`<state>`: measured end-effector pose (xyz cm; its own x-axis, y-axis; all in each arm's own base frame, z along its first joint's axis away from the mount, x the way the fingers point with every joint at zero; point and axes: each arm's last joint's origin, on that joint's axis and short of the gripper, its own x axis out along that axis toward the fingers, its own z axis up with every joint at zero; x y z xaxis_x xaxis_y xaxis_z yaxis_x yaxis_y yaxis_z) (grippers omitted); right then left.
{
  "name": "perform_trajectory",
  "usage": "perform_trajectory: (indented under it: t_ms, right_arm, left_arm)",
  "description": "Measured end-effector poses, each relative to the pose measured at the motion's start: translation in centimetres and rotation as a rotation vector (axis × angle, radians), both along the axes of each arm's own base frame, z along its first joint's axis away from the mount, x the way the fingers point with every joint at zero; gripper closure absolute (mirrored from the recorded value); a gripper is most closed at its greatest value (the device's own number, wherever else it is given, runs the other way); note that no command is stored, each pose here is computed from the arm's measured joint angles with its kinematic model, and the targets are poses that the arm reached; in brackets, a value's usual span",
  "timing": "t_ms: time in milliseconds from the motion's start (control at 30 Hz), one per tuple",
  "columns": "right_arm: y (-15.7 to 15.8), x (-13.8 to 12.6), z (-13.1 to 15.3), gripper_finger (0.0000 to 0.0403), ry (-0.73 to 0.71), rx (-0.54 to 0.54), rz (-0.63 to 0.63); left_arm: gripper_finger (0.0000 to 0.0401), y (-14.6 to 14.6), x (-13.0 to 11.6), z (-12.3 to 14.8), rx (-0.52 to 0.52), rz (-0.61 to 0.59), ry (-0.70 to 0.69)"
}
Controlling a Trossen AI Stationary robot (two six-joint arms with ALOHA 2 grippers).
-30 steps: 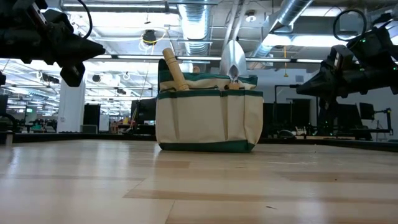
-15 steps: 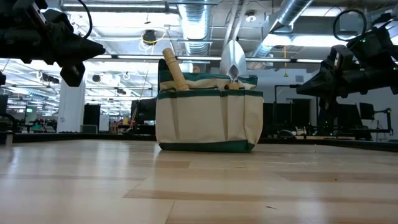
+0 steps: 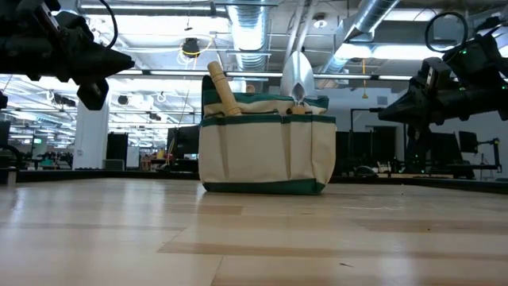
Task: Pick & Place Garden tools in Gardening bag
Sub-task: Return to Home Position
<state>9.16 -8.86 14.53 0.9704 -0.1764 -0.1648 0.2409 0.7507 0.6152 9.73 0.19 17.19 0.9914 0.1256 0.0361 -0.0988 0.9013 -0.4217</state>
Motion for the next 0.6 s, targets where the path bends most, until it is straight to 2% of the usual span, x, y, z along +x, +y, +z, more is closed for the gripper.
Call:
perform_trajectory:
  t_ms: [600]
  right_arm:
    - [0.0,0.0,0.0,0.0403,0.0,0.0,0.0]
  left_arm:
    - [0.0397,0.0,-0.01,0.14,0.0,0.0,-0.014]
